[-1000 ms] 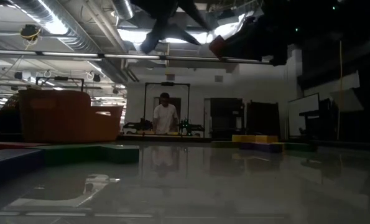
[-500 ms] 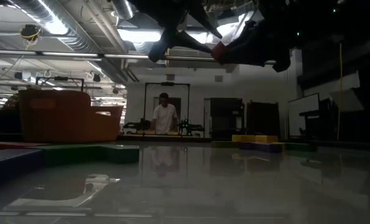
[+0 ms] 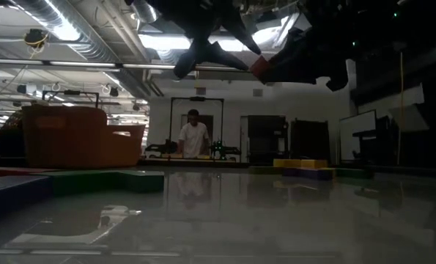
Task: Sort blocks by size
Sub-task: Put the small red block into the red bin
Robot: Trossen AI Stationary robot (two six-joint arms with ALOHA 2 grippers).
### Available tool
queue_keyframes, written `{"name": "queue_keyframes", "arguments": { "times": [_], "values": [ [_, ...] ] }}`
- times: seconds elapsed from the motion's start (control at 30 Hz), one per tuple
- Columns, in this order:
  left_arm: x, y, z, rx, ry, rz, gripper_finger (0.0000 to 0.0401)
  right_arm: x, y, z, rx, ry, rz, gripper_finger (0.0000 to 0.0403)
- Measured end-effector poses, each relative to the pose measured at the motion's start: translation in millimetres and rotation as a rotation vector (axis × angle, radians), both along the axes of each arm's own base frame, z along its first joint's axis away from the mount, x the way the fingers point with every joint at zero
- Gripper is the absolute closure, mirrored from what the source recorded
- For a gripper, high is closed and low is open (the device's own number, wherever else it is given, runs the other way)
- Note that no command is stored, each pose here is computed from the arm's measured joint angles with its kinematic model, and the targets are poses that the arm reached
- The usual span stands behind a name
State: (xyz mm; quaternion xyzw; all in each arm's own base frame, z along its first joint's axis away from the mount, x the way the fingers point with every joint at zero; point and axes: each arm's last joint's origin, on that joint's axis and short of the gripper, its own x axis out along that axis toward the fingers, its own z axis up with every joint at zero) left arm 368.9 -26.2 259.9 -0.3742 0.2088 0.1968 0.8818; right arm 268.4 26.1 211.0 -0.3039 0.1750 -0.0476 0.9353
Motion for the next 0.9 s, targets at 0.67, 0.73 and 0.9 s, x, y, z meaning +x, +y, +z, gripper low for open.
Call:
{"name": "queue_keyframes", "arguments": {
  "times": [0.67, 0.73, 0.9],
  "values": [
    [1.0, 0.6, -0.3, 0.071, 0.008, -0.027, 0.0269, 0.4, 1.3, 0.4, 0.017, -0.005, 0.041, 0.0264],
    [1.0, 0.7, -0.3, 0.072, 0.008, -0.027, 0.0269, 0.4, 1.3, 0.4, 0.017, -0.005, 0.041, 0.0264],
    [1.0, 0.5, -0.4, 0.068, 0.009, -0.032, 0.0269, 0.4, 1.3, 0.4, 0.018, -0.005, 0.042, 0.0264]
  ]
}}
